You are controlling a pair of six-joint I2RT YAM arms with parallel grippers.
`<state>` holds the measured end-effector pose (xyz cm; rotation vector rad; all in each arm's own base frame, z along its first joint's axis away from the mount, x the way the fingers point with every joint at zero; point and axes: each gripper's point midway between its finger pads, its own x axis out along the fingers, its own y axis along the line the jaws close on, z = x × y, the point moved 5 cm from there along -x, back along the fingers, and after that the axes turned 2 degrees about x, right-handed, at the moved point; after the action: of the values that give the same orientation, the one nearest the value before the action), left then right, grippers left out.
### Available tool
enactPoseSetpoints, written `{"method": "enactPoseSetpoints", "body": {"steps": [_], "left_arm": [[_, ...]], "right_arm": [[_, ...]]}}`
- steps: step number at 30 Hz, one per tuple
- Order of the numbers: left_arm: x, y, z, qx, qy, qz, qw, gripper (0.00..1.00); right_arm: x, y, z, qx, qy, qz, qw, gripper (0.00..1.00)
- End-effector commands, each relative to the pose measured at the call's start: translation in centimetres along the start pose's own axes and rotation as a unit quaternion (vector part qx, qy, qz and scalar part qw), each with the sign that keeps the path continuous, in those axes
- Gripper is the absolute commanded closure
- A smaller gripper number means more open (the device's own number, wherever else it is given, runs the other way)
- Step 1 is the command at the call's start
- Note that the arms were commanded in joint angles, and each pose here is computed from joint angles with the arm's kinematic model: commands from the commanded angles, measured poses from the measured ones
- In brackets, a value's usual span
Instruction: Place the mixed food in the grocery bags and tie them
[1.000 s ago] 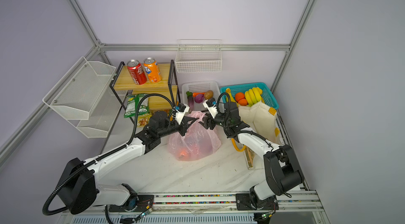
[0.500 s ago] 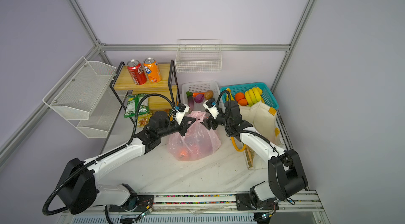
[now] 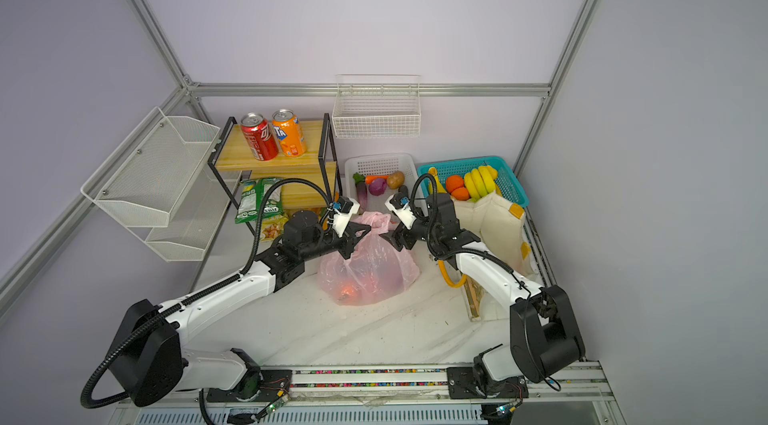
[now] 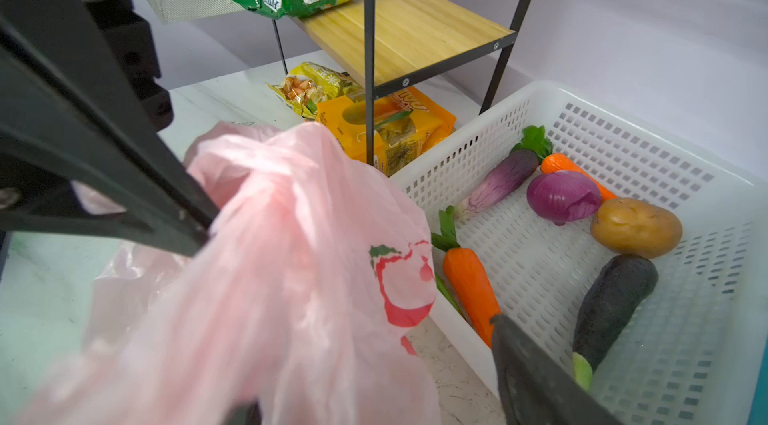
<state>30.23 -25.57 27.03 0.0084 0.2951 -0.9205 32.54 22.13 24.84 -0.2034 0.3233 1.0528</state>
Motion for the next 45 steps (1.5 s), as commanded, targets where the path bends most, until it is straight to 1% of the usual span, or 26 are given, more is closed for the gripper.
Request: {"method": "enactPoseSetpoints", "body": {"steps": [1,9,13,17,19,21,24,26,30,34,36,39,45], "left_arm": [[-0.3,-0.2,-0.2,0.009,-0.005,-0.004,1.000,0.97],[-0.3,-0.3,-0.3,0.006,-0.004,-0.010,1.000,0.96],[-0.2,-0.3,-0.4,0.005,-0.003,-0.010,1.000,0.96],[-0.2,-0.3,-0.4,0.006,-0.002,-0.010,1.000,0.96],[-0.2,-0.3,-0.3,0.006,-0.003,-0.009,1.000,0.96],[-0.3,-0.3,-0.2,0.003,-0.005,-0.006,1.000,0.96],[-0.5,-0.2,-0.1,0.000,-0.007,-0.002,1.000,0.96],[-0.6,-0.1,0.2,0.000,-0.010,0.003,1.000,0.96],[-0.8,-0.2,0.4,-0.001,-0.013,0.004,1.000,0.97],[-0.8,-0.2,0.3,0.000,-0.011,0.004,1.000,0.96],[-0.8,-0.2,0.2,0.001,-0.009,0.005,1.000,0.96],[-0.8,-0.1,0.1,0.002,-0.008,0.006,1.000,0.96],[-0.7,-0.2,-0.1,0.002,-0.005,0.003,1.000,0.96]], "right_arm": [[-1.1,1.0,2.2,-0.035,-0.050,0.023,0.998,0.16],[-1.0,1.6,3.8,-0.039,-0.100,0.064,0.992,0.16],[-0.4,1.5,3.9,-0.033,-0.106,0.077,0.991,0.16],[0.0,1.2,3.9,-0.018,-0.116,0.080,0.990,0.19],[0.3,1.2,3.5,-0.011,-0.111,0.085,0.990,0.21],[0.4,1.1,2.9,-0.012,-0.097,0.076,0.992,0.21],[0.0,0.6,1.5,-0.018,-0.078,0.027,0.996,0.20],[-0.3,0.5,0.6,-0.022,-0.069,0.007,0.997,0.20],[-0.4,1.0,-0.3,-0.031,-0.064,0.012,0.997,0.18],[-0.3,1.4,0.8,-0.032,-0.088,0.038,0.995,0.18],[-0.3,1.3,1.6,-0.032,-0.104,0.042,0.993,0.18],[-0.1,1.0,2.4,-0.031,-0.110,0.044,0.992,0.18],[0.4,0.8,3.4,-0.022,-0.126,0.064,0.990,0.25]]}}
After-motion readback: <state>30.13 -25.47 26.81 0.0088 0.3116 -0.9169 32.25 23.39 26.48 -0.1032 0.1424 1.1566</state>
